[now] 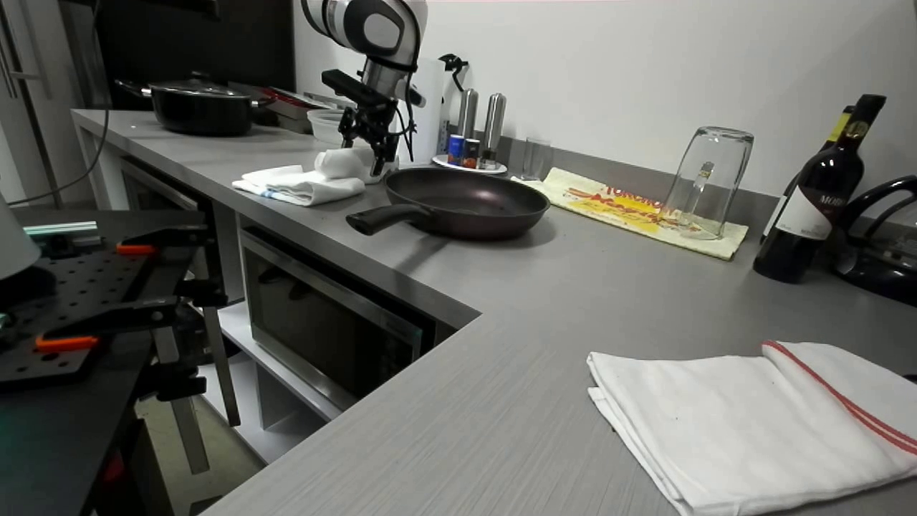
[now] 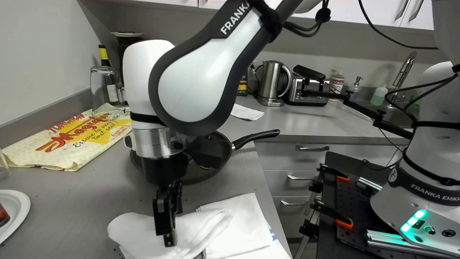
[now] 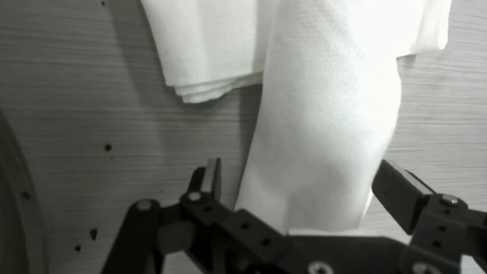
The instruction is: Pick the cloth and wipe the pan
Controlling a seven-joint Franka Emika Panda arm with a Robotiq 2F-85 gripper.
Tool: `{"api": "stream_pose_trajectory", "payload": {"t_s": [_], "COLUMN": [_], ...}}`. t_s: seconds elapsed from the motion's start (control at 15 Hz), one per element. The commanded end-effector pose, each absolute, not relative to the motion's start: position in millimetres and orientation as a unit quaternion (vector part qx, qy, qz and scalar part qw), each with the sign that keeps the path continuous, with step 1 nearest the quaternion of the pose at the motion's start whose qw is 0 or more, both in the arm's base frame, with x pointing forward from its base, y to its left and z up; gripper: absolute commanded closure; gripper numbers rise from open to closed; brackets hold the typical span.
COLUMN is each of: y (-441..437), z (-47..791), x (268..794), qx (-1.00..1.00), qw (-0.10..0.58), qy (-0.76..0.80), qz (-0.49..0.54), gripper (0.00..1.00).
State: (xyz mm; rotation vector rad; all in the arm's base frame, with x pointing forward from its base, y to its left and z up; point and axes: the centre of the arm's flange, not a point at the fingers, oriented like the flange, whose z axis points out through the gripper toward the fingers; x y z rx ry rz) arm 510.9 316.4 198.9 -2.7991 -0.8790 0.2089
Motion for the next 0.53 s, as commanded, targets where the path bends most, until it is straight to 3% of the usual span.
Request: {"api": "stream_pose_trajectory", "payload": {"t_s": [0.0,0.47], "y": [325,335], "z": [180,213], "x": [518,525], "qx": [-0.948,-0.948], "qw": [0.096,0.112], "qy": [-0.293,-0.291], "qz": [0.081,0.069], "gripper": [0.26,0.79]}}
